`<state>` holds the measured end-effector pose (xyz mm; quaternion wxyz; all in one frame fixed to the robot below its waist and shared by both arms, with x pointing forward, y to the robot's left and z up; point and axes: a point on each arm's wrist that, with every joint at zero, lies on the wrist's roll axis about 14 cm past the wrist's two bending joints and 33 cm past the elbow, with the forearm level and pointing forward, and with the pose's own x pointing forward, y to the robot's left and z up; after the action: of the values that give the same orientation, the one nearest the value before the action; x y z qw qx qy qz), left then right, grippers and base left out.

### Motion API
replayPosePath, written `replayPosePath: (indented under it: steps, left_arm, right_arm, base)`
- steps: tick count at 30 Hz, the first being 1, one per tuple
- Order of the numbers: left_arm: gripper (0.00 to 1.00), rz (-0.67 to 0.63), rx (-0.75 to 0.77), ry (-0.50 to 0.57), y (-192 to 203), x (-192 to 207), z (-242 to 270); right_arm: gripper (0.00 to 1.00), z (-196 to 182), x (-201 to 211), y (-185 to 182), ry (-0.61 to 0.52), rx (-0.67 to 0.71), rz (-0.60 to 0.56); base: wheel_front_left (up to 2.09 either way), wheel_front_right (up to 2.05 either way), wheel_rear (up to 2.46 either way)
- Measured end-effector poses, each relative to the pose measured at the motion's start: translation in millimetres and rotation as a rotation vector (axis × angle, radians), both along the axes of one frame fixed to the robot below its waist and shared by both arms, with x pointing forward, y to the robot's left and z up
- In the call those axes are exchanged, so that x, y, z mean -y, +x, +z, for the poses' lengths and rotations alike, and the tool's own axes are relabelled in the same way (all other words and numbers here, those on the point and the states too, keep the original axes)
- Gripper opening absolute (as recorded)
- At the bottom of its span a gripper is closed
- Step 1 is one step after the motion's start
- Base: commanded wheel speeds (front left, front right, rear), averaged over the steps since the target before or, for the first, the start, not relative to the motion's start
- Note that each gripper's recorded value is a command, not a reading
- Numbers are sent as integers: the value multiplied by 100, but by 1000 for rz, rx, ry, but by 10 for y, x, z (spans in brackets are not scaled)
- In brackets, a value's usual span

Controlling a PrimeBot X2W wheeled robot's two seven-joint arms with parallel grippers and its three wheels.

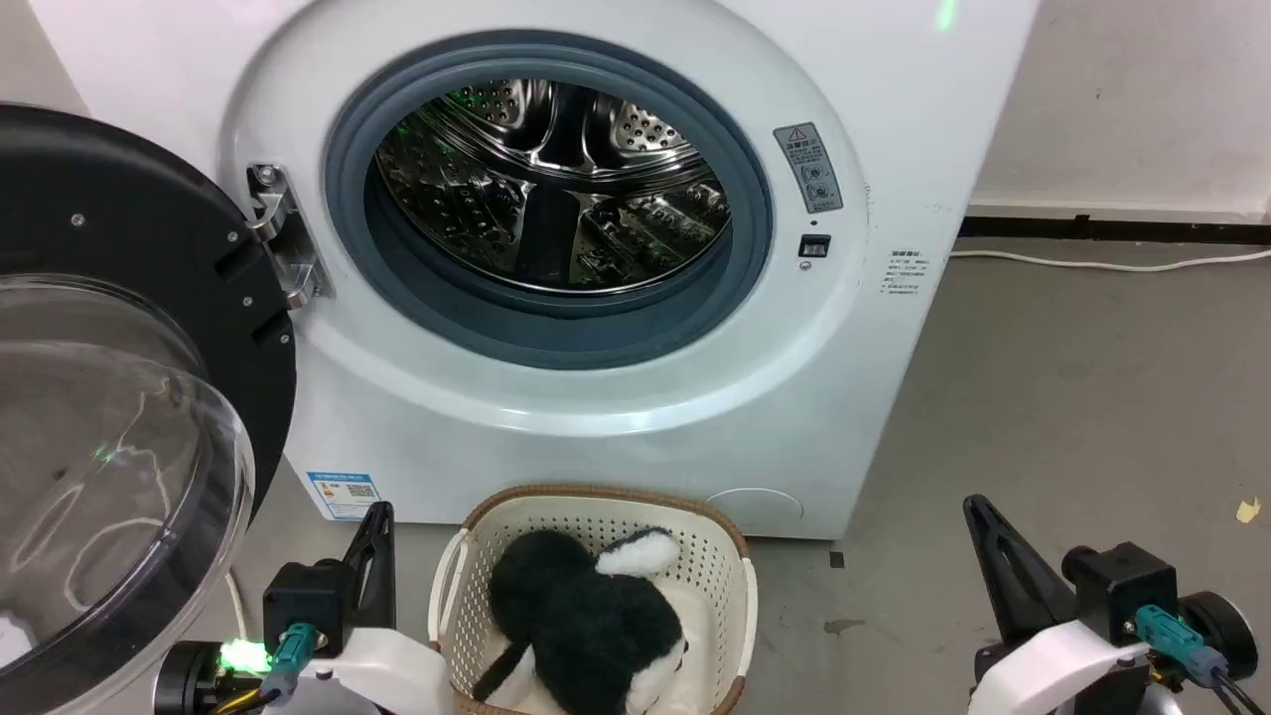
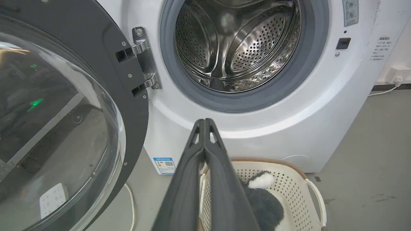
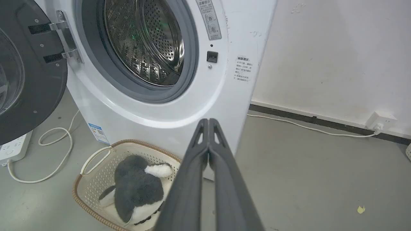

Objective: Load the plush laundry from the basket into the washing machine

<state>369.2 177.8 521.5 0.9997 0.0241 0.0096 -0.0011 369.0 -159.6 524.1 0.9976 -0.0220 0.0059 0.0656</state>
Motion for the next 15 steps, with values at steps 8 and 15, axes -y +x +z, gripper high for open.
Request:
replayPosePath:
  steps: [8, 15]
  left_arm:
    - [0, 1, 0, 0, 0, -2, 0]
    - [0, 0, 0, 0, 0, 0, 0]
  right_arm:
    - [0, 0, -1, 0, 0, 0, 0]
    - [0, 0, 0, 0, 0, 0, 0]
  base:
    - [0, 0, 0]
    - [0, 0, 0]
